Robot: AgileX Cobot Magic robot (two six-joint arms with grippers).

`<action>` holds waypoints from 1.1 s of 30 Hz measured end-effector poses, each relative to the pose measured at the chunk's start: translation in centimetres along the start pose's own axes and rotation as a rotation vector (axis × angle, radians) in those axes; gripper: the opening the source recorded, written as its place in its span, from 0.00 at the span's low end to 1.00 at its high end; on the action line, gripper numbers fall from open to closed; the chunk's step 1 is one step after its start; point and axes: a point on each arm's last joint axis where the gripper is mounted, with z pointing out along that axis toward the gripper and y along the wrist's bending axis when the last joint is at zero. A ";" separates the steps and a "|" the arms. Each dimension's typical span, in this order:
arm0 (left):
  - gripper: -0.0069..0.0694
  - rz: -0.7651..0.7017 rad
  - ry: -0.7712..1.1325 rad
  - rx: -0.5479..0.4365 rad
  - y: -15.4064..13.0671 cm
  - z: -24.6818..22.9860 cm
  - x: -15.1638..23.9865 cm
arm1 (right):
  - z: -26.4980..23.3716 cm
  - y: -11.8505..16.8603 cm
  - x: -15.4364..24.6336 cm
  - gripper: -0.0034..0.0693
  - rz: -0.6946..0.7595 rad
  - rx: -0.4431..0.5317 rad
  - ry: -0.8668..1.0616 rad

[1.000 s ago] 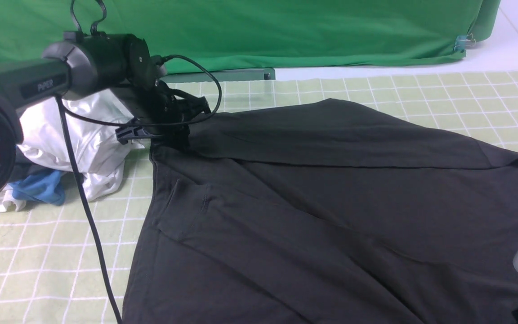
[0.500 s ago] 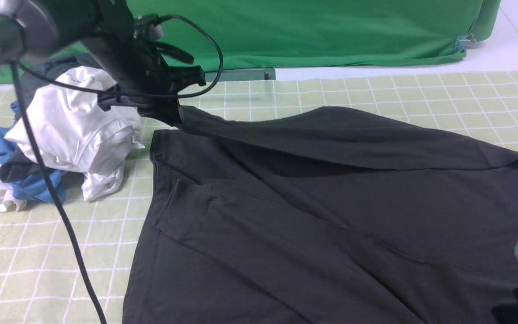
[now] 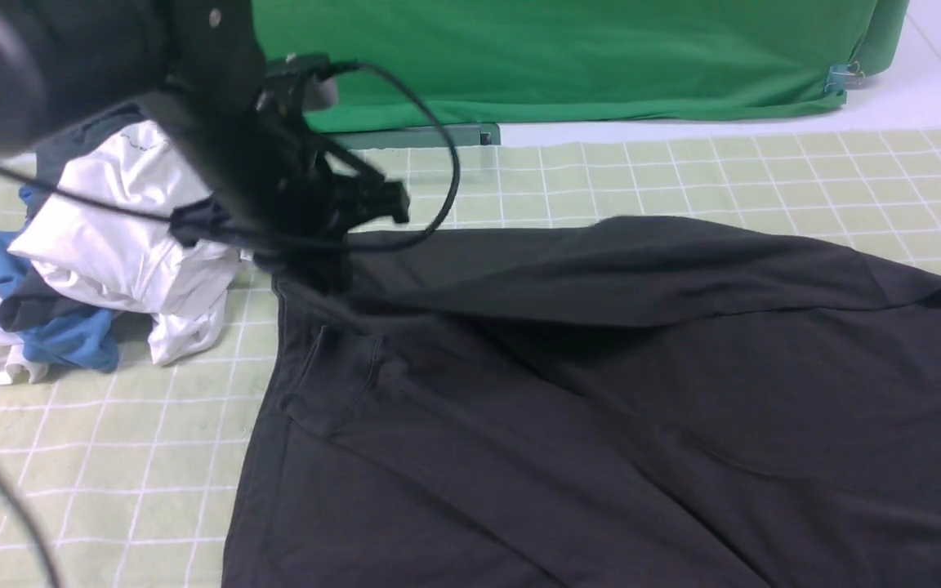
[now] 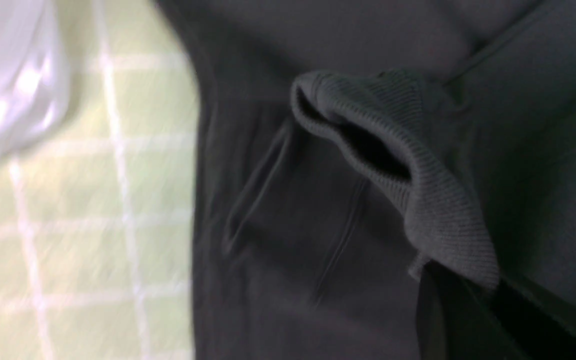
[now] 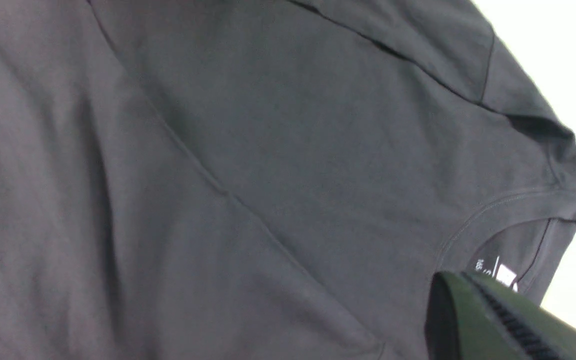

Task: Fold a long-sleeved shirt over a green coffee tablecloth.
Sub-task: 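Fold the left side of the dark shirt inward over its body with the left gripper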

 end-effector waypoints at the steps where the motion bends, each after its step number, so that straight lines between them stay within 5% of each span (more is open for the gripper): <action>1: 0.13 -0.002 0.004 -0.005 0.1 -0.3 0.7 | 0.1 0.0 0.0 0.04 -0.001 0.000 0.003; 21: 0.15 0.029 0.164 -0.038 0.3 1.5 10.6 | 0.2 0.1 0.0 0.05 0.014 -0.007 0.010; 25: 0.22 0.046 0.169 -0.036 0.0 1.6 11.0 | 0.2 0.1 0.0 0.05 0.015 -0.009 0.008; 33: 0.63 0.067 0.233 -0.087 0.4 1.5 11.6 | 0.2 0.2 0.0 0.06 0.026 -0.022 0.009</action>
